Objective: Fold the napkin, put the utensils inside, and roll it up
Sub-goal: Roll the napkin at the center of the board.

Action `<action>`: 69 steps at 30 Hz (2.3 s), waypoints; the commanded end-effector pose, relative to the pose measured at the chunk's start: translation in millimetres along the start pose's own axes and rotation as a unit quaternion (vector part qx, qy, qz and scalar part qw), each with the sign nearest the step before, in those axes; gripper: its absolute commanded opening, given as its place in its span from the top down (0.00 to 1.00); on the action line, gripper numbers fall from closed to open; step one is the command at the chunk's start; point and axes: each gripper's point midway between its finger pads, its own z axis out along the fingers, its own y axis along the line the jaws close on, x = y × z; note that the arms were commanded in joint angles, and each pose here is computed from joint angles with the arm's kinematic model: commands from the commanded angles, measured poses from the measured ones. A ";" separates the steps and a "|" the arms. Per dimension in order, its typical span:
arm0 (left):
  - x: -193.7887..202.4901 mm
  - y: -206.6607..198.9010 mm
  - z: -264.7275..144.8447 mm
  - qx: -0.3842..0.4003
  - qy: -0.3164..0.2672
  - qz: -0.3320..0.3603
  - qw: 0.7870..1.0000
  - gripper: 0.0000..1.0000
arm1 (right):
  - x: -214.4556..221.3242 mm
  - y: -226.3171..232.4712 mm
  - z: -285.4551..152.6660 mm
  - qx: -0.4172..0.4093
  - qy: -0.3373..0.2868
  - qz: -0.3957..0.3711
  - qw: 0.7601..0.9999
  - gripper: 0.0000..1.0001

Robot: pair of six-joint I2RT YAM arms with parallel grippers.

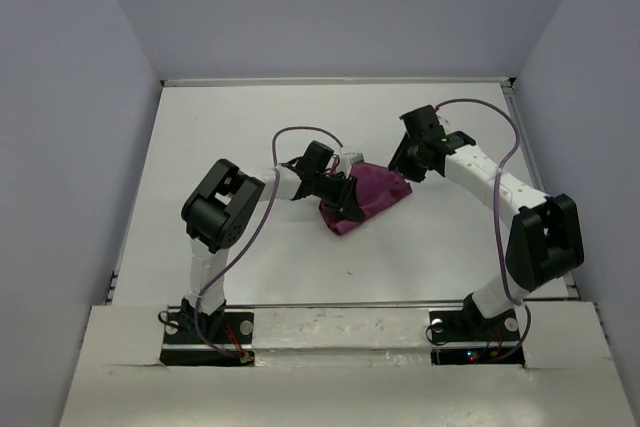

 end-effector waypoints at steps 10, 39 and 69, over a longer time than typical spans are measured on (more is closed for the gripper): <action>2.4 16.6 2.8 0.007 0.009 -0.078 0.997 1.00 | 31.5 -10.6 15.6 -0.028 0.032 0.001 0.999 0.95; 2.2 21.7 -15.2 -0.037 -0.009 -0.045 0.998 0.42 | 75.0 -39.7 96.3 0.037 0.087 -0.005 0.996 0.99; -48.7 -18.1 -32.6 -0.362 -0.105 0.250 0.892 0.34 | 66.2 -26.1 96.9 0.031 0.095 -0.019 0.995 0.99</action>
